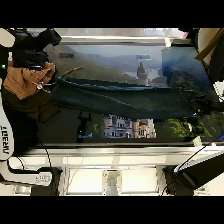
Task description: Fold the clothes and pants, and hang the long-sleeved shirts on hangers.
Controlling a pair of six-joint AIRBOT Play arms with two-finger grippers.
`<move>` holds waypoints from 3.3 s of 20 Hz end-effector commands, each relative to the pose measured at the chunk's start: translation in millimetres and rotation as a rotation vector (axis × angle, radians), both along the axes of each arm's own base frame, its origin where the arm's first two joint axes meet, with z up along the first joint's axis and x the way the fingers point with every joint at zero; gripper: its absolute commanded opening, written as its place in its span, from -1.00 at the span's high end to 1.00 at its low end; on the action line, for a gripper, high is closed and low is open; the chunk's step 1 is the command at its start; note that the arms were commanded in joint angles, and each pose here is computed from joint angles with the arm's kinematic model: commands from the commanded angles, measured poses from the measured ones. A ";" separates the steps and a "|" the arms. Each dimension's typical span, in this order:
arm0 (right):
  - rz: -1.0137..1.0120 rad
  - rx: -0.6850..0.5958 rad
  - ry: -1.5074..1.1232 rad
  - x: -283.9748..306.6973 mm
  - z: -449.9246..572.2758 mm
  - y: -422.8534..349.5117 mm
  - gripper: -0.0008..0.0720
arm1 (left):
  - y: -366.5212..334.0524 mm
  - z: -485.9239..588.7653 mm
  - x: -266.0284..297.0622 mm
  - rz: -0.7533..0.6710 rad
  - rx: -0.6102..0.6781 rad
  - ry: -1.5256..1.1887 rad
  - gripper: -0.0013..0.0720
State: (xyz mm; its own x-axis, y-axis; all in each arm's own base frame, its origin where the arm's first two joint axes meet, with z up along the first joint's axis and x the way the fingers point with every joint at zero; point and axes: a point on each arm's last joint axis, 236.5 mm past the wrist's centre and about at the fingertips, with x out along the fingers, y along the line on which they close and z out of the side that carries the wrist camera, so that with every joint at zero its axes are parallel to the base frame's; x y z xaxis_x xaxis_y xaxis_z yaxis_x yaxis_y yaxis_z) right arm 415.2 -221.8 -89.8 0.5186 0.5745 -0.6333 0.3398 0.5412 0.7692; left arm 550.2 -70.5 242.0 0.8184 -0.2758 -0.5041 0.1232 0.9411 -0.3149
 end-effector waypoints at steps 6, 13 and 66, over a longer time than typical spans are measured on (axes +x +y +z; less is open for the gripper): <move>0.168 0.048 0.017 5.6 15.1 49.4 0.44 | -3.2 -12.6 -9.5 -0.024 0.014 0.062 -0.99; 0.257 0.054 -0.014 -8.1 98.9 62.9 0.82 | -35.5 -14.5 -15.1 -0.123 0.072 0.046 0.85; 0.653 -0.880 -0.156 34.7 218.9 359.7 -0.88 | -78.5 -64.0 -61.7 -0.428 -0.011 0.275 0.93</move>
State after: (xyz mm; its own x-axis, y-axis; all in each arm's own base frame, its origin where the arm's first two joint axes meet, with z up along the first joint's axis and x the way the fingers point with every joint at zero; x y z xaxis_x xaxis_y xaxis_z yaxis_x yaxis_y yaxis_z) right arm 453.1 243.4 95.0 0.3016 0.4372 -0.8473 -0.3272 0.8821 0.3388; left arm 489.3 -151.1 177.6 0.4688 -0.5661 -0.6780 0.4021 0.8202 -0.4069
